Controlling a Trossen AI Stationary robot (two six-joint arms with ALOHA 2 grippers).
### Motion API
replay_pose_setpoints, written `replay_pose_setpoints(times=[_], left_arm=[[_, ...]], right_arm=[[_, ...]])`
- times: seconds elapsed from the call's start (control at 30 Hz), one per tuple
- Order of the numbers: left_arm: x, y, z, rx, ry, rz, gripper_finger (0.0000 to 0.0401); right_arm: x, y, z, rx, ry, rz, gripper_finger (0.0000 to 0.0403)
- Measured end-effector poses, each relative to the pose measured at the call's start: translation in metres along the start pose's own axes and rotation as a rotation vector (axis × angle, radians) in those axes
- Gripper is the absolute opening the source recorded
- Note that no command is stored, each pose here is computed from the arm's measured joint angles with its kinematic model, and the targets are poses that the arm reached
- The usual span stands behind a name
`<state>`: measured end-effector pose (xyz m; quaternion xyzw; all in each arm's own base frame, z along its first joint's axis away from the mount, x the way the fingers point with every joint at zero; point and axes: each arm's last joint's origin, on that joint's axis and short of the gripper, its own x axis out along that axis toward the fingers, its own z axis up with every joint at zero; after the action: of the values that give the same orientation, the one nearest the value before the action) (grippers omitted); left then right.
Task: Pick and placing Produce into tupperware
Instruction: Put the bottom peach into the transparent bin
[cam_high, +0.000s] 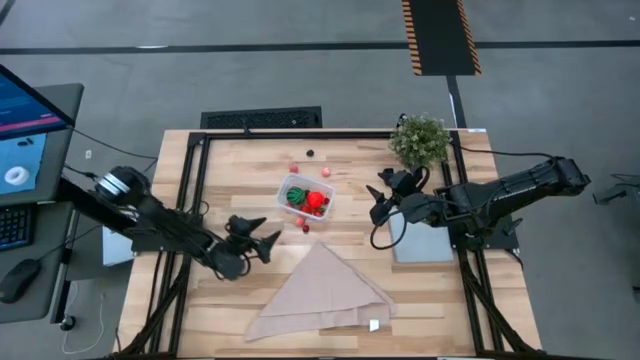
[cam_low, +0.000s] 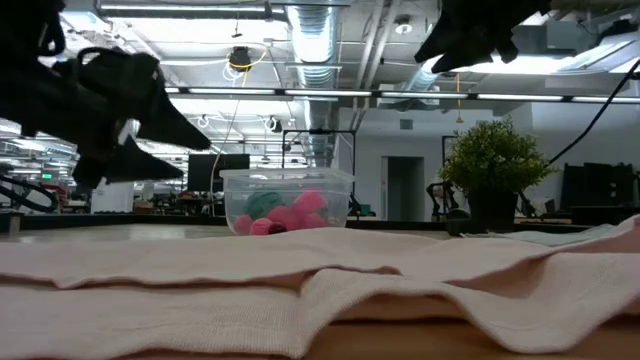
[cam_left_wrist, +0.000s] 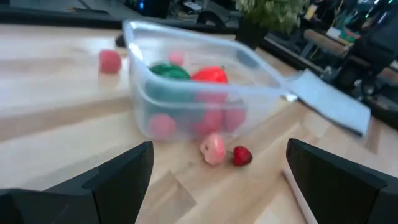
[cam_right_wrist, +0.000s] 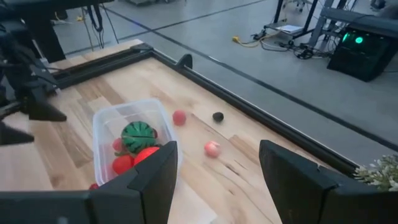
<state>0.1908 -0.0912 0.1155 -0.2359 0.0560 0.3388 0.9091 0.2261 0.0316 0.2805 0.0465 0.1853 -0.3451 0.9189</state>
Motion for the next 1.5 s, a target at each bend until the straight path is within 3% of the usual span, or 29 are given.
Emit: replay_pose_setpoints(times=[0.27, 0.47, 0.63, 1.03, 1.5], left_arm=[[0.022, -0.028, -0.026, -0.017, 0.001, 0.05, 0.0357], [0.039, -0.049, -0.024, 0.046, -0.031, 0.079, 0.0357], [0.043, -0.058, -0.022, 0.048, 0.047, 0.027, 0.0357], [0.05, -0.055, -0.021, 0.007, 0.091, 0.034, 0.0357], [0.074, -0.023, -0.018, -0.041, 0.18, 0.224, 0.0357]], right_arm=[[0.0, 0.0, -0.001, -0.01, 0.006, -0.004, 0.025], [-0.005, 0.004, -0.003, -0.021, 0.005, 0.022, 0.025], [-0.013, 0.01, -0.006, -0.039, 0.001, 0.061, 0.025], [-0.034, 0.023, -0.012, -0.053, -0.051, 0.082, 0.025], [-0.038, 0.021, -0.011, -0.032, -0.054, 0.093, 0.025]])
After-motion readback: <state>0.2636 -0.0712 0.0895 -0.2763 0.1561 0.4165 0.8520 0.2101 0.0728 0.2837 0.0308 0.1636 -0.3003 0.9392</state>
